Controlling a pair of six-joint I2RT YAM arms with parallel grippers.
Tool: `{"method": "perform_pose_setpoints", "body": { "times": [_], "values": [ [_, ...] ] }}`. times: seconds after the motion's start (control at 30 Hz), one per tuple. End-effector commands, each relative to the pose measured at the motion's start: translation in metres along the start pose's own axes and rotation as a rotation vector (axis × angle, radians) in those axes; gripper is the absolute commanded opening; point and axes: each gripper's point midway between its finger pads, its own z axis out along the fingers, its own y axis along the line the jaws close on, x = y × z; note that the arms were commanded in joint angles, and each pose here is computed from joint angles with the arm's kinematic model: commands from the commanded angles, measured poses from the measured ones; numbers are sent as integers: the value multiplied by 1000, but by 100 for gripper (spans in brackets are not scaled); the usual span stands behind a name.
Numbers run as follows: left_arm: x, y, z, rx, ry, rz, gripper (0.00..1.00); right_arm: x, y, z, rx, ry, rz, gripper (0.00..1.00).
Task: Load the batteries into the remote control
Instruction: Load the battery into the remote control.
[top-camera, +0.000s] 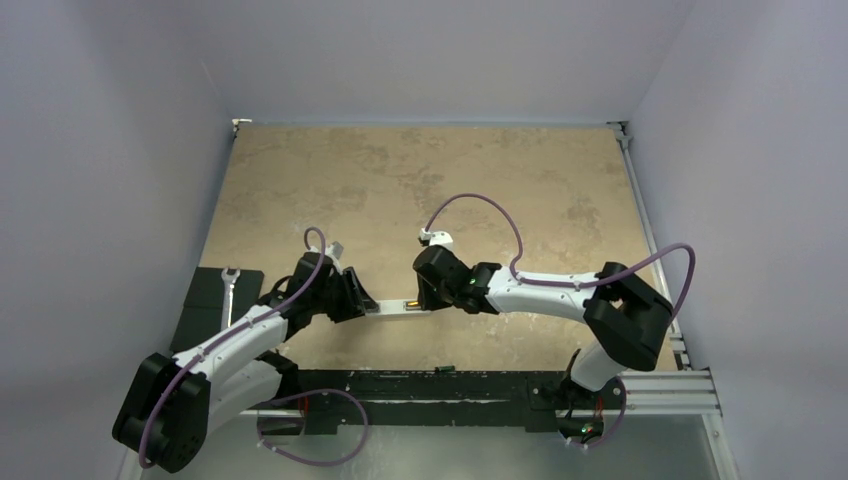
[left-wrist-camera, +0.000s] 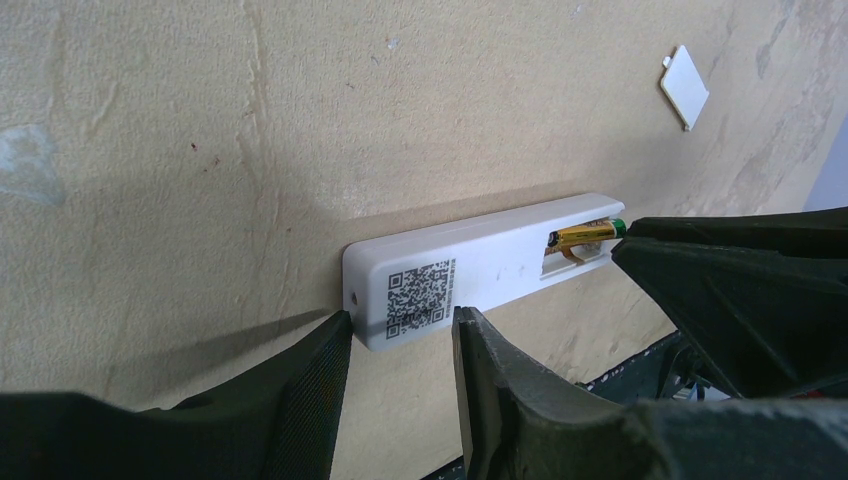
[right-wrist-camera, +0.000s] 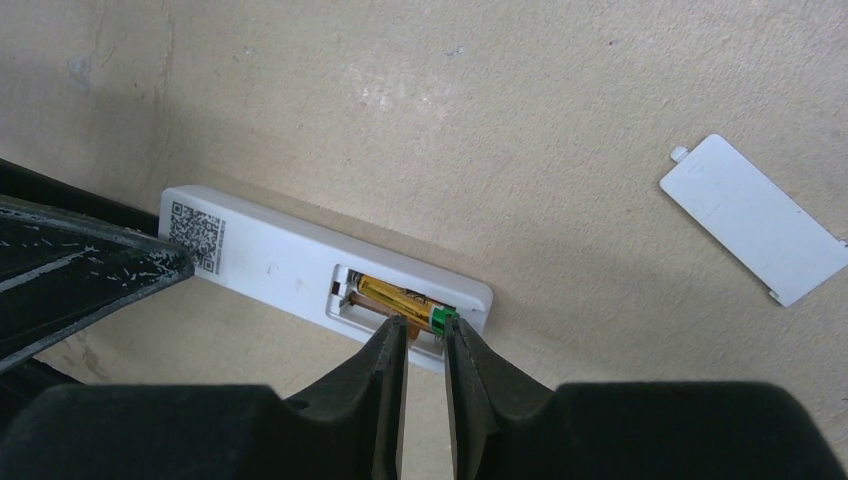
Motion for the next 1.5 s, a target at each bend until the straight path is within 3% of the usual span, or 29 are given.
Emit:
{"method": "perform_pose_setpoints", "body": {
  "times": [0.0,1.47],
  "values": [
    [-4,-8,1,41,-14,24,41,-18,10,-2,-20,-46,13,27],
    [-3,-9,2,49,-5,27,41,6,21,10,-117,19,27,21]
  ]
}}
